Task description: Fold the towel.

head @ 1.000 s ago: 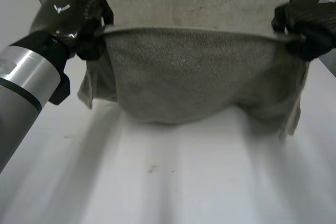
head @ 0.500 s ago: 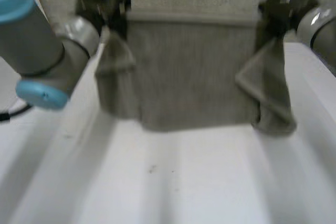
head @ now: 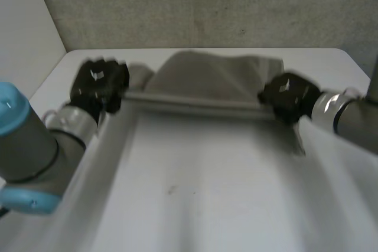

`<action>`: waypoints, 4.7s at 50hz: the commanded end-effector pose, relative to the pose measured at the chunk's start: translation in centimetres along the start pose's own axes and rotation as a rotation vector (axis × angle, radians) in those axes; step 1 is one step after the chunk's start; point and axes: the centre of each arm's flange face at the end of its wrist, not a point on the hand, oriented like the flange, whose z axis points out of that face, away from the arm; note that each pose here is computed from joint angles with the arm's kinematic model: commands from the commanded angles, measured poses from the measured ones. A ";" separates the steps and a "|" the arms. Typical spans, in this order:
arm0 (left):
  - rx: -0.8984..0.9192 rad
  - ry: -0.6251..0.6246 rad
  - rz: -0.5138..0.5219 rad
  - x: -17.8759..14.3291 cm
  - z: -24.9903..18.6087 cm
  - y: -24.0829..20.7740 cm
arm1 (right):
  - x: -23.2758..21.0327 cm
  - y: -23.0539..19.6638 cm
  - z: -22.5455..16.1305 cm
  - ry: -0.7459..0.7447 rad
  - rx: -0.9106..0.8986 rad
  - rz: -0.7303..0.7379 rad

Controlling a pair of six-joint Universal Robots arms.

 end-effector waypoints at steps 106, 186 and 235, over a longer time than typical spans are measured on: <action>-0.028 -0.063 0.015 -2.3 1.3 3.6 | -2.8 11.2 2.1 0.183 -0.065 0.320; -0.028 -0.061 0.017 -2.1 1.0 3.9 | -1.5 11.4 4.7 0.159 -0.068 0.339; -0.031 -0.056 0.018 -2.0 1.0 4.1 | 1.2 8.6 8.6 0.160 0.024 0.351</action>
